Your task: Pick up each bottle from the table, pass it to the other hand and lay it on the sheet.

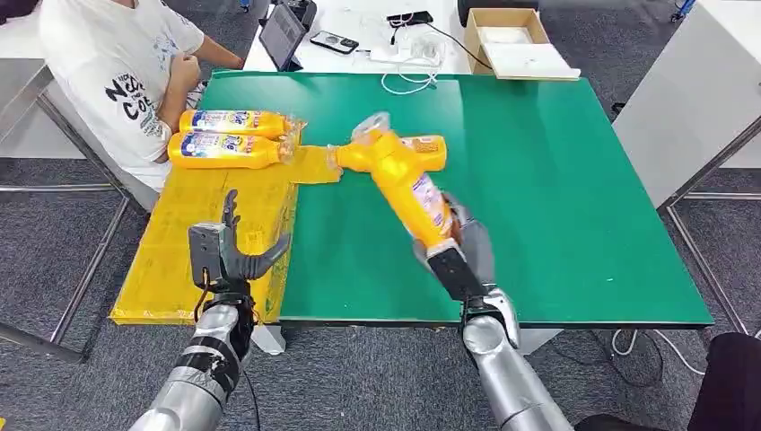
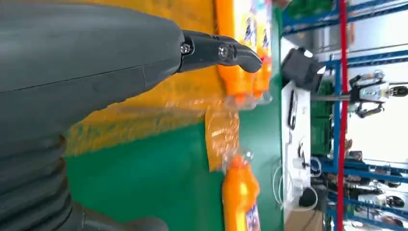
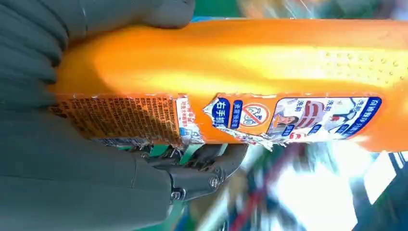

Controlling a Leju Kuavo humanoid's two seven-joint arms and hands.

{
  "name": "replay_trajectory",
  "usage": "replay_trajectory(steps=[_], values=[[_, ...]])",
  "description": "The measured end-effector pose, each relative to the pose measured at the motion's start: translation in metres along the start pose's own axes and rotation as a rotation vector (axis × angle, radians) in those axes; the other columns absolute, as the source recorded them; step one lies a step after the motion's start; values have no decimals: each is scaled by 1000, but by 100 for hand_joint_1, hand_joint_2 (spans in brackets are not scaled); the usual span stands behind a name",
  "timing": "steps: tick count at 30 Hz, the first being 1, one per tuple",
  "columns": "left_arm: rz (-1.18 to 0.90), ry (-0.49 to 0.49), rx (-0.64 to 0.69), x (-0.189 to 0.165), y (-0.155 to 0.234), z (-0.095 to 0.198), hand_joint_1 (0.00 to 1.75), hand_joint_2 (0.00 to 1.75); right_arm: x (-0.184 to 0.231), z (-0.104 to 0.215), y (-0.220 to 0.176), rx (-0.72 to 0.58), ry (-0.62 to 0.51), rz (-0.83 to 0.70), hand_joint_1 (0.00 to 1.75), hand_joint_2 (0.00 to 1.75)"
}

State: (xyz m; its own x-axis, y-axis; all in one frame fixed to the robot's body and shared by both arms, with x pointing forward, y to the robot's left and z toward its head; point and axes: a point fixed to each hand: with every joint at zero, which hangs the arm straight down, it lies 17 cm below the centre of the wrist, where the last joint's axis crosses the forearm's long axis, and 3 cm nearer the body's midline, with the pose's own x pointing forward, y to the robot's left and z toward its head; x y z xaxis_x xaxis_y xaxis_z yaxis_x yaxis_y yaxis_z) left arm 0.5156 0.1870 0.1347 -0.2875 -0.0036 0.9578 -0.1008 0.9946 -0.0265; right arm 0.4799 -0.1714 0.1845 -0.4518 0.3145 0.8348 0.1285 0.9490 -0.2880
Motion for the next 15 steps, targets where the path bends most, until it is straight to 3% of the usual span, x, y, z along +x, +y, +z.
replay_trajectory(steps=[6, 9, 12, 15], values=[[26, -13, -4, 8, -6, 1, 0, 175, 28, 1, -30, -110, -61, -17, 175, 175], [83, 11, -10, 7, -10, 2, 0, 175, 46, 5, -57, -243, -135, 36, 175, 175], [219, 63, -51, 5, -24, 9, 0, 175, 64, 14, -84, -365, -190, 95, 175, 175], [407, 111, -143, 10, -47, 20, 0, 175, 69, 21, -92, -398, -198, 107, 175, 175]])
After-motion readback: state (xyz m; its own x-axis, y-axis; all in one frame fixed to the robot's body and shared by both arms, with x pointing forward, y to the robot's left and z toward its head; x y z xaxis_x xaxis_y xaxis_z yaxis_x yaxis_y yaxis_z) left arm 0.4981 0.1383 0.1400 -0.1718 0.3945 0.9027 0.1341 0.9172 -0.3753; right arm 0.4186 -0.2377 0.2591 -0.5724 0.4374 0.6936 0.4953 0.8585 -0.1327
